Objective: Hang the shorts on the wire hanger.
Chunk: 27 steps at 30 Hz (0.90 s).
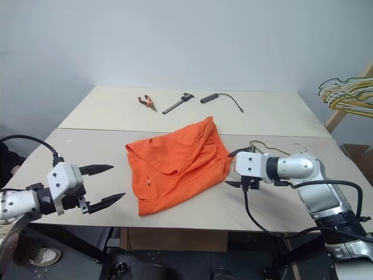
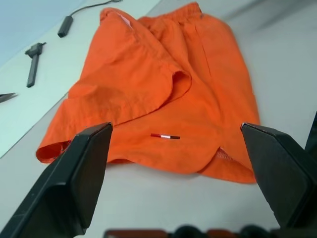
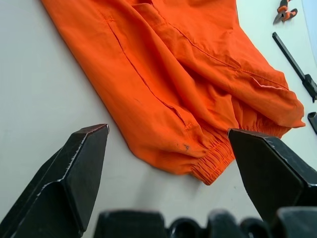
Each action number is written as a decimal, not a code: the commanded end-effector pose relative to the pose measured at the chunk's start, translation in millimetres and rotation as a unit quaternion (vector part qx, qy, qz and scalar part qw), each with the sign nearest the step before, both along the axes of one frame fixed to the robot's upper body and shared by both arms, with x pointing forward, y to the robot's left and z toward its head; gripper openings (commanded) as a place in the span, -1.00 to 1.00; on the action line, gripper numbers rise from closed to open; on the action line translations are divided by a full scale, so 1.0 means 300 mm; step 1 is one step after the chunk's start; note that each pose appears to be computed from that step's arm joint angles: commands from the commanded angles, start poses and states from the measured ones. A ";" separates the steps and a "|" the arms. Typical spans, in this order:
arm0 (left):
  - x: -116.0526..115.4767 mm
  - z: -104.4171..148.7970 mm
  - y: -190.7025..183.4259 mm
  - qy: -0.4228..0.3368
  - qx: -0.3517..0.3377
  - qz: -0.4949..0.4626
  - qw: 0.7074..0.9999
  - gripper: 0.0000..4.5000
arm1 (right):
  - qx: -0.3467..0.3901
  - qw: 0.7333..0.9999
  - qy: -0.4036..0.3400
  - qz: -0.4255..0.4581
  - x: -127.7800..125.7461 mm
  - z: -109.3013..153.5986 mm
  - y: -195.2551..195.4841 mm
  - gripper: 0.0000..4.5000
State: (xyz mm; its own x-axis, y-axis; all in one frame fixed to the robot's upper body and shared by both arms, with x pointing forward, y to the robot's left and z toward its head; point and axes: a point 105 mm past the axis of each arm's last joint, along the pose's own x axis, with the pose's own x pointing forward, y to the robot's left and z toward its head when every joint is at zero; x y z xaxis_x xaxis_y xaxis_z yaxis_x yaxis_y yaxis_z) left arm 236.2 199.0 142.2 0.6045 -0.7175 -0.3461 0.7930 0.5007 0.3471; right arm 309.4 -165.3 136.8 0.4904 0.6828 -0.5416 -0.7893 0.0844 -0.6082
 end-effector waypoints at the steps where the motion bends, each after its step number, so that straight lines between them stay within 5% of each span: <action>1: -0.045 -0.021 -0.048 0.034 0.005 -0.057 0.998 1.00 | 0.006 1.000 -0.028 -0.006 0.004 0.048 -0.003 0.98; 7: -0.045 -0.130 -0.092 0.048 0.046 -0.105 0.992 1.00 | 0.012 0.999 -0.029 -0.010 -0.001 0.043 0.009 0.98; 25: 0.023 -0.281 -0.093 0.138 0.097 -0.102 0.980 1.00 | 0.014 0.999 -0.040 -0.025 -0.008 0.038 0.016 0.98; 27: 0.038 -0.296 -0.088 0.141 0.103 -0.092 0.980 0.83 | 0.015 0.999 -0.041 -0.026 -0.007 0.039 0.019 1.00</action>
